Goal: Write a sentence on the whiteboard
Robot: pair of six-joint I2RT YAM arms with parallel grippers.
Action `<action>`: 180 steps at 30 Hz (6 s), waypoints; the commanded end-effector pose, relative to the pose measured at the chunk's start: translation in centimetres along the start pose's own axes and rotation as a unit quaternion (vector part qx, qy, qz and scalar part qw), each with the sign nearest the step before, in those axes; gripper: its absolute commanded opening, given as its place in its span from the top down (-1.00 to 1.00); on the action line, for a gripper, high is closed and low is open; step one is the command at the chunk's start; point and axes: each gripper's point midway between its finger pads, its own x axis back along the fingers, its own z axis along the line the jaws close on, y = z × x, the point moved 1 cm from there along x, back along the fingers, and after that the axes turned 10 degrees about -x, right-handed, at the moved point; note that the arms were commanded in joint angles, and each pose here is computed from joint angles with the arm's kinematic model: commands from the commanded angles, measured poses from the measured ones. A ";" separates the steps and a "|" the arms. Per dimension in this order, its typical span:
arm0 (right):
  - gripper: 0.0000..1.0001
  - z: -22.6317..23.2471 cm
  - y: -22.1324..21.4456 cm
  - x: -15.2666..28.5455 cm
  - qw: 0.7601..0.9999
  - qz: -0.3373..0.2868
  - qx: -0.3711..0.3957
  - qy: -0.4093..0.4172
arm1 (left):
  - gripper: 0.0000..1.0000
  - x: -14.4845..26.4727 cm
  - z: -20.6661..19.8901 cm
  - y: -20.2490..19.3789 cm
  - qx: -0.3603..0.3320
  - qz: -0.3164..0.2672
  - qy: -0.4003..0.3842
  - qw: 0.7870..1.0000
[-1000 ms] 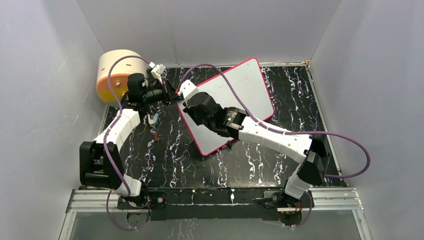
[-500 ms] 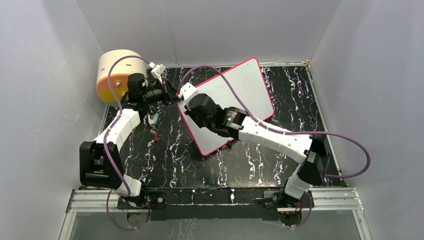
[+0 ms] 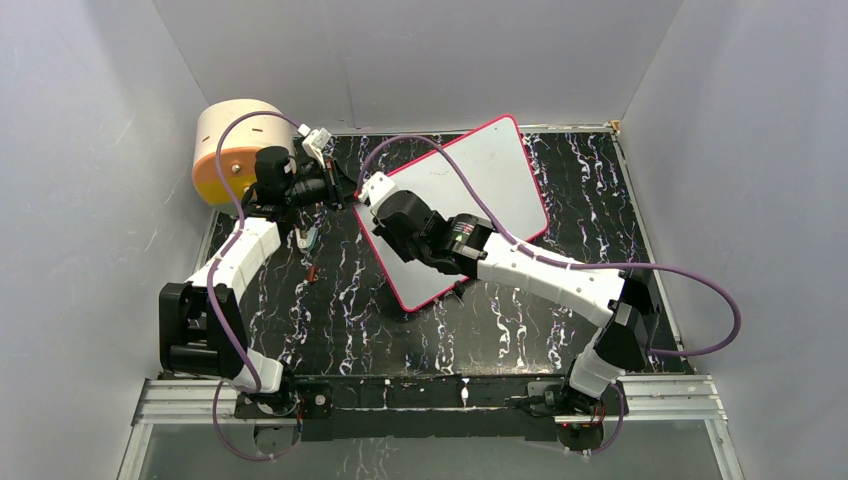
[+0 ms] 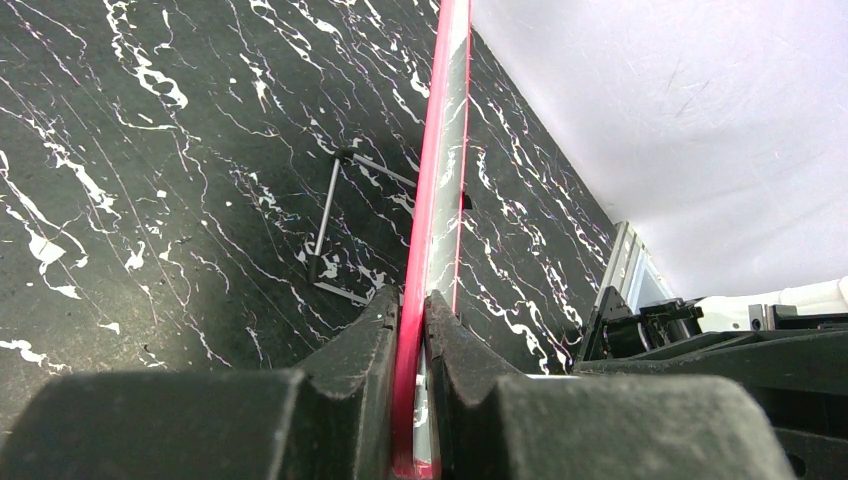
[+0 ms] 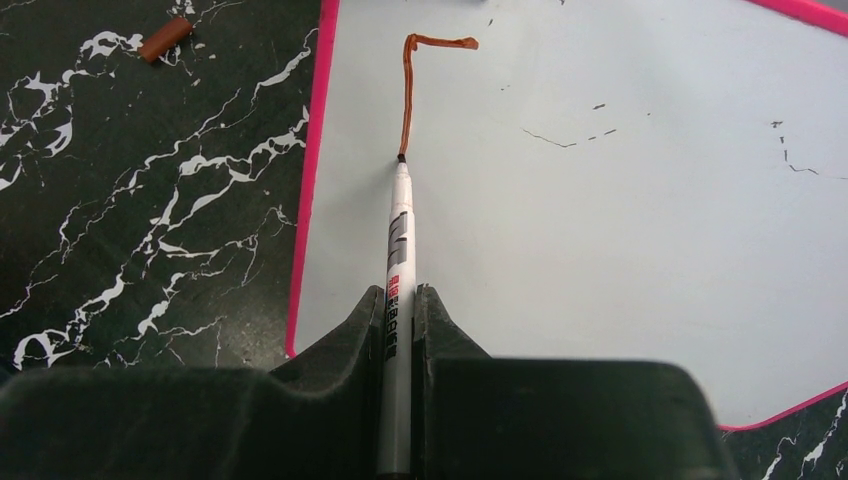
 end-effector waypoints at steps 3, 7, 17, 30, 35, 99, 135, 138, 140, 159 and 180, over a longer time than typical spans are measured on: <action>1.00 -0.2 3.7 1.9 0.996 -0.085 -0.036 0.014 | 1.00 0.3 0.0 0.0 -0.009 0.006 0.020 1.000; 1.00 -0.5 4.3 2.4 0.993 -0.106 -0.041 0.013 | 1.00 0.3 0.1 -0.1 -0.008 0.007 0.020 1.000; 1.00 -0.5 4.0 1.3 0.993 -0.107 -0.040 0.002 | 1.00 0.2 0.2 -0.2 -0.007 0.009 0.019 1.000; 1.00 0.0 3.7 0.6 0.995 -0.098 -0.032 0.008 | 1.00 0.2 0.1 -0.2 -0.007 0.009 0.018 1.000; 1.00 0.2 3.8 0.4 0.995 -0.097 -0.032 0.012 | 1.00 0.1 0.2 -0.3 -0.006 0.010 0.018 1.000; 1.00 -3.6 4.1 2.3 0.991 -0.124 -0.046 -0.013 | 1.00 -0.1 0.4 -0.8 0.001 0.018 0.016 1.000; 1.00 -3.7 3.6 0.0 0.993 -0.105 -0.040 -0.029 | 1.00 -0.3 0.3 -0.9 0.003 0.021 0.013 1.000; 1.00 -3.7 3.6 -0.2 0.993 -0.106 -0.041 -0.030 | 1.00 -0.3 0.3 -1.0 0.003 0.022 0.013 1.000; 1.00 -3.5 3.8 -0.2 0.993 -0.110 -0.042 -0.026 | 1.00 -0.3 0.3 -1.0 0.003 0.022 0.013 1.000; 1.00 -2.4 4.3 -0.3 0.992 -0.117 -0.043 0.007 | 1.00 -0.3 0.4 -1.0 0.003 0.022 0.014 1.000; 1.00 -2.4 1.1 0.0 0.998 -0.058 -0.025 0.019 | 1.00 -0.3 0.5 -1.0 0.002 0.023 0.016 1.000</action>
